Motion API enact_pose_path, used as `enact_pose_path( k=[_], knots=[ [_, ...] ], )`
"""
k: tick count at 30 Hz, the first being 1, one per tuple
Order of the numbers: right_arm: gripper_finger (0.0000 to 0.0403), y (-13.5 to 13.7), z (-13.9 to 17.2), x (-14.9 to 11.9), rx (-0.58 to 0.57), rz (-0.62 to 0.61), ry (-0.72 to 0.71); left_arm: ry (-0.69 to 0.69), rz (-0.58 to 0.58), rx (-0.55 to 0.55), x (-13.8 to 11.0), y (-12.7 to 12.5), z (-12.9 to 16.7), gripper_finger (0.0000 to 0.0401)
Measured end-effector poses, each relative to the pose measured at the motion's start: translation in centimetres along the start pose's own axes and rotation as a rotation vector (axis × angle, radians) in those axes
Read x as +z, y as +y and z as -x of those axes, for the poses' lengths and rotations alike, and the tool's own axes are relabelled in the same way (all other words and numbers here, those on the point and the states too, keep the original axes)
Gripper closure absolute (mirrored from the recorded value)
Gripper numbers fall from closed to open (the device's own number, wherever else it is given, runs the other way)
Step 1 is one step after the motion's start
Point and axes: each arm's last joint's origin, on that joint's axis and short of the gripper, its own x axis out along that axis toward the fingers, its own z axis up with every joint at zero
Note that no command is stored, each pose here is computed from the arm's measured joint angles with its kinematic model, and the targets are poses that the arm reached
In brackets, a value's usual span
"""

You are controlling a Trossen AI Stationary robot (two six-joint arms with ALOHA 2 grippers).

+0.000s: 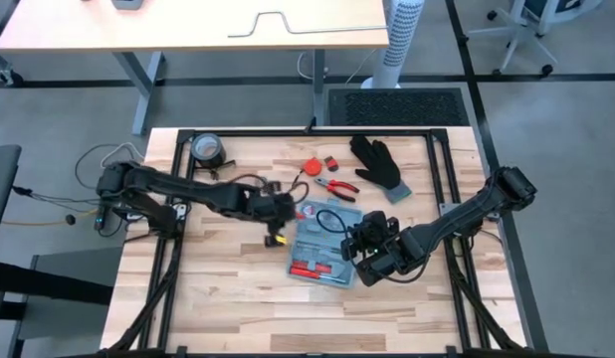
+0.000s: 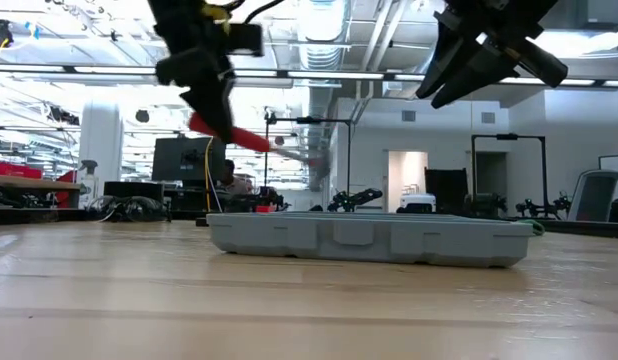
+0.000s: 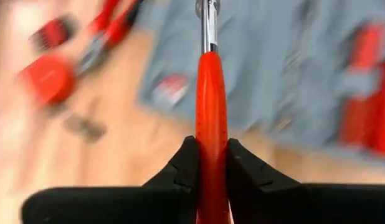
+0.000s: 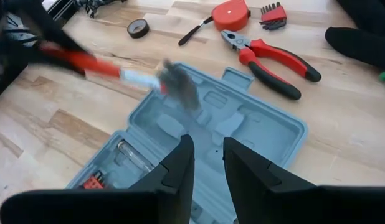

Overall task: Prefit tool cases
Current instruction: Remove the orange hammer from the gray toolbox

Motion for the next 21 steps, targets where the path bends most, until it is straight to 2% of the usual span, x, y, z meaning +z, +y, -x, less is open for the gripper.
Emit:
enact_pose_path(
  k=[6, 11, 17, 21],
  knots=[
    [0.0308, 0.0, -0.1, 0.1, -0.004, 0.003, -0.002, 0.165, -0.005, 0.210, -2.3, 2.5, 1.4, 0.0360],
    [0.0308, 0.0, -0.1, 0.1, -0.006, 0.006, -0.002, 0.280, 0.041, 0.293, -5.2, 3.8, 0.9, 0.0360],
    [0.0308, -0.1, -0.1, 0.1, -0.009, 0.009, -0.002, 0.413, 0.088, 0.393, -9.8, 3.7, -0.8, 0.0360],
    [0.0308, -0.1, -0.1, 0.1, -0.009, 0.011, -0.001, 0.442, 0.124, 0.400, -12.5, 2.6, -2.2, 0.0360]
  ],
)
